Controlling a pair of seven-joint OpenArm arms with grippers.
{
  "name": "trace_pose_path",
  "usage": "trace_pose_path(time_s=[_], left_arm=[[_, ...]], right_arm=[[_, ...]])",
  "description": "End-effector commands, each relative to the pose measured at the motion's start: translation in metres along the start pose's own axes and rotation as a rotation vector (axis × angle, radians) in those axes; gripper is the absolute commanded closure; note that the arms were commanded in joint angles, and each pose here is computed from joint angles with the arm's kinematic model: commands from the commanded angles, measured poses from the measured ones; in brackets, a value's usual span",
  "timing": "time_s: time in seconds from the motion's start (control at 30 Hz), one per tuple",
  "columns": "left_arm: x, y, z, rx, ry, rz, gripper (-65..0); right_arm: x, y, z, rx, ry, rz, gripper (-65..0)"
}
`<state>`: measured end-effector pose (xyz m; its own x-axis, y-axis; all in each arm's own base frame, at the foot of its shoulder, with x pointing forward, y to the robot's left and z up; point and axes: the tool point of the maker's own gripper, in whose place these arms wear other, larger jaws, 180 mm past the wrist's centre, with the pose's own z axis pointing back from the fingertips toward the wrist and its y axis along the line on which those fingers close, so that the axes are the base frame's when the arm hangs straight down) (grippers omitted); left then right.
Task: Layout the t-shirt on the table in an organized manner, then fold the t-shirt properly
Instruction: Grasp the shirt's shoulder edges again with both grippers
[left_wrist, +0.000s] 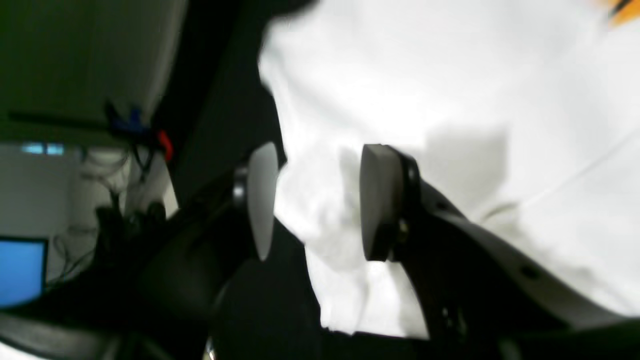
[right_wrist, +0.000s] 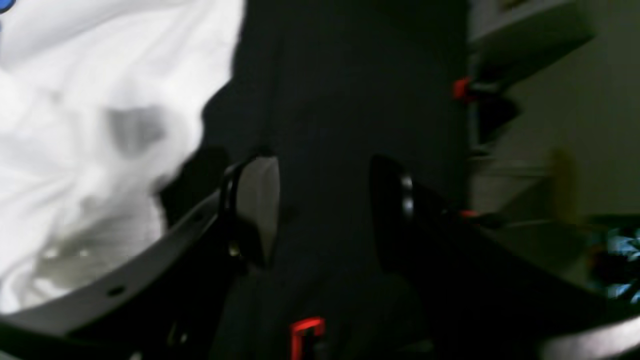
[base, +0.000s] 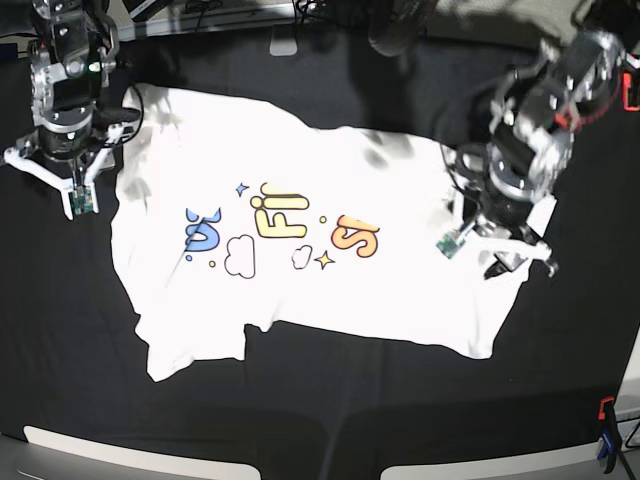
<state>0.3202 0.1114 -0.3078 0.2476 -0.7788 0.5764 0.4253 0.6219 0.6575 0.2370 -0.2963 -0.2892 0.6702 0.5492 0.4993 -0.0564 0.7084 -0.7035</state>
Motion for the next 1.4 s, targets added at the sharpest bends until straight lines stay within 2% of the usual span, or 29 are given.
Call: trace_pose_path(time_s=[0.0,0.07,0.13,0.4,0.5,0.6,0.63,0.7,0.8,0.87,0.93,1.0,1.1,1.13,1.23,1.37], left_arm=[[0.009,0.006,0.009,0.024,-0.038,0.01,-24.9],[0.011,-0.006,0.022,-0.005,-0.052,0.025,-24.9],[0.002,-0.018,0.026,-0.034,-0.027,0.029,-24.9],[-0.063,-0.064,0.028,-0.135,0.152,0.002,-24.9],[-0.08,-0.07,0.025,-0.147,0.199,-0.012,-24.9],[-0.086,-0.072,0.024,-0.151,0.215,-0.017,-24.9],[-0.086,-0.072,0.024,-0.151,0.215,-0.017,-24.9],[-0.086,-0.072,0.024,-0.149,0.215,-0.016,-24.9],[-0.086,-0.072,0.024,-0.15,0.215,-0.016,-24.9],[-0.086,-0.072,0.024,-0.15,0.215,-0.016,-24.9],[-0.086,-0.072,0.024,-0.15,0.215,-0.017,-24.9],[-0.086,-0.072,0.024,-0.15,0.215,-0.016,-24.9],[-0.086,-0.072,0.024,-0.15,0.215,-0.016,-24.9],[-0.086,-0.072,0.024,-0.15,0.215,-0.016,-24.9],[-0.086,-0.072,0.024,-0.15,0.215,-0.016,-24.9],[-0.086,-0.072,0.024,-0.147,0.215,-0.014,-24.9]], right_arm=[[0.015,-0.003,0.008,0.008,-0.066,0.01,-28.6],[0.017,0.018,0.022,0.126,-0.085,0.011,-28.6],[0.012,0.044,0.036,0.258,-0.087,0.054,-28.6],[-0.051,0.109,0.085,0.618,0.029,0.247,-28.6],[-0.063,0.108,0.088,0.636,0.051,0.291,-28.6],[-0.074,0.102,0.078,0.603,0.087,0.3,-28.6],[-0.081,0.097,0.072,0.568,0.111,0.305,-28.6],[-0.096,0.076,0.055,0.427,0.17,0.29,-28.6],[-0.108,0.044,0.028,0.22,0.228,0.213,-28.6],[-0.106,0.028,0.012,0.127,0.234,0.178,-28.6],[-0.098,0.018,-0.002,0.078,0.228,0.143,-28.6],[-0.096,0.03,-0.003,0.155,0.229,0.17,-28.6],[-0.1,0.079,0.015,0.415,0.214,0.212,-28.6],[-0.102,0.091,0.024,0.472,0.209,0.213,-28.6],[-0.107,0.112,0.043,0.552,0.202,0.239,-28.6],[-0.111,0.117,0.053,0.576,0.205,0.246,-28.6]])
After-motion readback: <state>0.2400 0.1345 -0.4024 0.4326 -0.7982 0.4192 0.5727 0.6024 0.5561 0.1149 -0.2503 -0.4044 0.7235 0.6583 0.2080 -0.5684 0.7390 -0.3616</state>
